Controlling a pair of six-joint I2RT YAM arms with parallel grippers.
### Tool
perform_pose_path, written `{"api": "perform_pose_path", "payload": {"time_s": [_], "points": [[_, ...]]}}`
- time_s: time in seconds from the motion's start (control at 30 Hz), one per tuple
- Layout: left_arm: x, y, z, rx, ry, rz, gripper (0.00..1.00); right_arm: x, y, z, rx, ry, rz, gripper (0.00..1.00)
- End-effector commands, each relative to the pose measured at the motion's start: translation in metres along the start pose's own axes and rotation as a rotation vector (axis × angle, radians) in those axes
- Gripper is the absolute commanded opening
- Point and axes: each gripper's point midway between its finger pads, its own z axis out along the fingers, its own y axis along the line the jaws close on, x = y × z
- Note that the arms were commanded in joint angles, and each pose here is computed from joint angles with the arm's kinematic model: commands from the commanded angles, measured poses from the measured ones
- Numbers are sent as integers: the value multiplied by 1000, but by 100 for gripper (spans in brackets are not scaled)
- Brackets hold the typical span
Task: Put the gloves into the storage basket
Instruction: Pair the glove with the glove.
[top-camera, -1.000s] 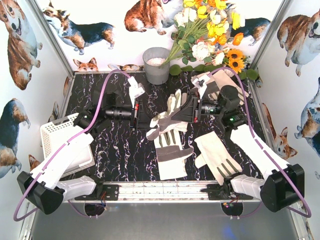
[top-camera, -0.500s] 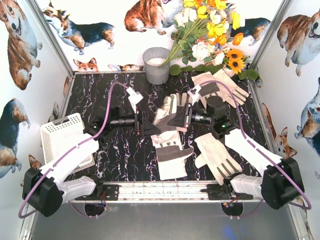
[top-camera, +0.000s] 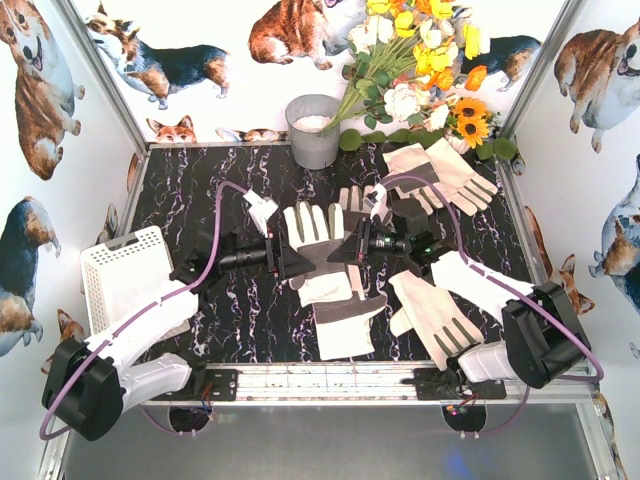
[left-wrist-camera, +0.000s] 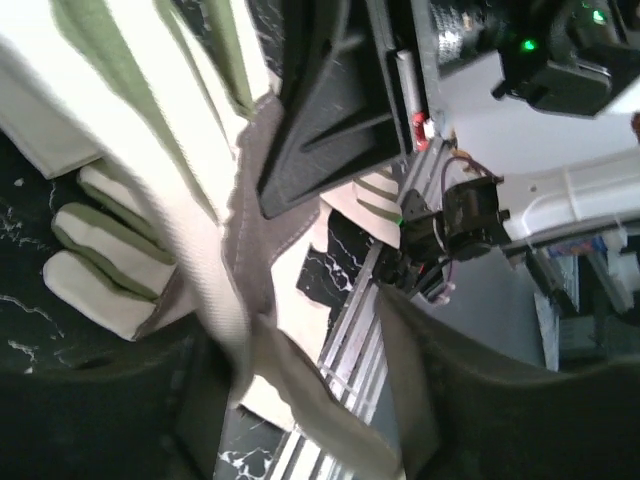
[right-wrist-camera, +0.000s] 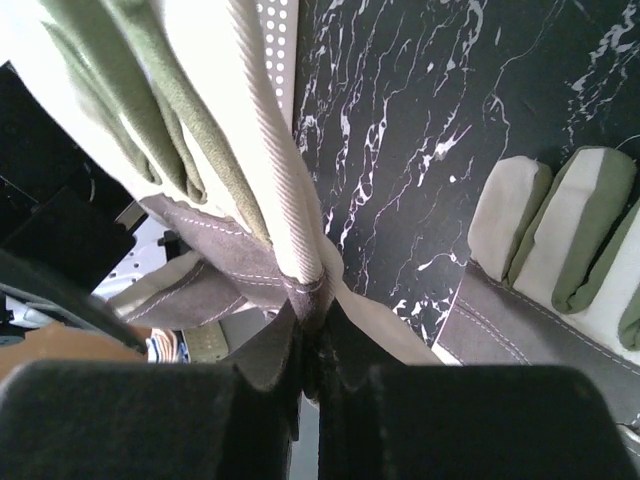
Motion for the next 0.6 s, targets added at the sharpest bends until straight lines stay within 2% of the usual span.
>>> {"api": "perform_pose_path", "payload": {"time_s": [0.0, 0.1, 0.17, 0.2, 0.23, 0.33, 0.37, 0.47, 0.57], "points": [[-12, 16, -6, -115, -74, 13, 43, -16, 32, 4, -75, -37, -130, 0], [-12, 33, -14, -225, -92, -5, 16, -10, 14, 9, 36, -28, -190, 0], [-12, 40, -17, -272, -101, -32, 6, -6, 8, 14, 106, -11, -255, 0], [-12, 43, -19, -297, -110, -55, 0, -5, 6, 16, 140, -5, -291, 6], [-12, 46, -20, -319, -122, -83, 0, -4, 4, 18, 169, -1, -324, 16], [-12, 57, -26, -392, -175, -177, 0, -6, 6, 23, 224, -11, -407, 58], [-12, 61, -29, -423, -201, -237, 0, -9, 9, 23, 233, -25, -432, 69], [-14, 72, -37, -502, -283, -366, 0, -16, 24, 20, 250, -75, -515, 87], [-20, 76, -39, -518, -366, -488, 0, -19, 41, 16, 285, -124, -615, 95]]}}
